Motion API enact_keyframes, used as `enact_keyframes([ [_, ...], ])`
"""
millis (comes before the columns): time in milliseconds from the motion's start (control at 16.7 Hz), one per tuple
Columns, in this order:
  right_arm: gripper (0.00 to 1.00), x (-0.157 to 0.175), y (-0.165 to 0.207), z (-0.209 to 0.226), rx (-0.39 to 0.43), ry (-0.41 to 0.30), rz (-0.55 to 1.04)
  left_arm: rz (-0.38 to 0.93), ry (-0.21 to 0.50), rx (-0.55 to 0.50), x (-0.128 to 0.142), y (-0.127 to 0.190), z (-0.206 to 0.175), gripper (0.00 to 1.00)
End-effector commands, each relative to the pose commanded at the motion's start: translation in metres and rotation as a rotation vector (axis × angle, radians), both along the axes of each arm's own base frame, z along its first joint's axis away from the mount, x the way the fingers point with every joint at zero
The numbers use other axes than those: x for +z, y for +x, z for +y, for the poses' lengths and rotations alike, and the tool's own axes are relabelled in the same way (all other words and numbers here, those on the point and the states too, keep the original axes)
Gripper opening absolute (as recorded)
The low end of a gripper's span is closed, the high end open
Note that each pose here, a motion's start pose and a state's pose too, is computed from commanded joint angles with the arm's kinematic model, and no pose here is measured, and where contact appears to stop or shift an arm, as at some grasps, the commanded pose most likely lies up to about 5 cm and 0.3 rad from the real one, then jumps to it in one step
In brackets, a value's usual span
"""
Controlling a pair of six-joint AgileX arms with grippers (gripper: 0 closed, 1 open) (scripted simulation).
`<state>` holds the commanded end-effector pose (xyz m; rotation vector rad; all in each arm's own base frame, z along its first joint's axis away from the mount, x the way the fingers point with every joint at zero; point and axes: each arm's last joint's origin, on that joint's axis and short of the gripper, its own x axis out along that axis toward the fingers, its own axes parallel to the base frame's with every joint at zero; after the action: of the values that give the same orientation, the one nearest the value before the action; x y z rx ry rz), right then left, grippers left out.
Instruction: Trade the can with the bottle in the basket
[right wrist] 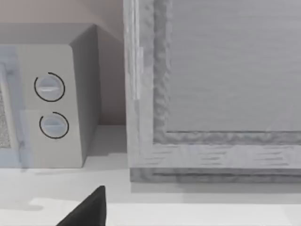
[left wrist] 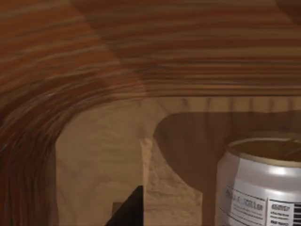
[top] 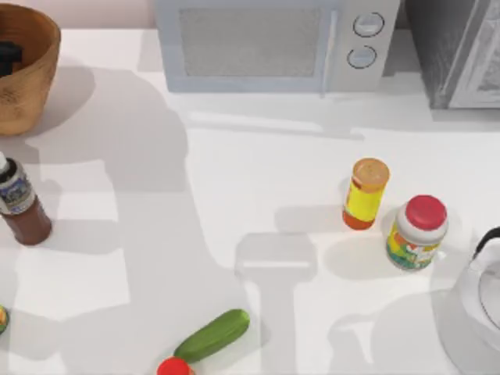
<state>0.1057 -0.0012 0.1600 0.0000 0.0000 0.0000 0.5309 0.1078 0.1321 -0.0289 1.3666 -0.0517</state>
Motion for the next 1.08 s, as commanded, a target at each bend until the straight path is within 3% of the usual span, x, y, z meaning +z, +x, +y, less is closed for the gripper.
enact_keyframes([
  [420,1.00,0.000,0.000,0.000,0.000,0.000,0.000,0.000,0.000,0.000,0.000,0.000,0.000,0.02],
  [900,1.00,0.000,0.000,0.000,0.000,0.000,0.000,0.000,0.000,0.000,0.000,0.000,0.000,0.00],
  [960,1.00,0.000,0.000,0.000,0.000,0.000,0.000,-0.034,0.011,0.005,0.019,-0.002,0.002,0.00],
  [1080,1.00,0.000,0.000,0.000,0.000,0.000,0.000,-0.041,0.008,0.006,0.021,-0.002,0.002,0.00],
])
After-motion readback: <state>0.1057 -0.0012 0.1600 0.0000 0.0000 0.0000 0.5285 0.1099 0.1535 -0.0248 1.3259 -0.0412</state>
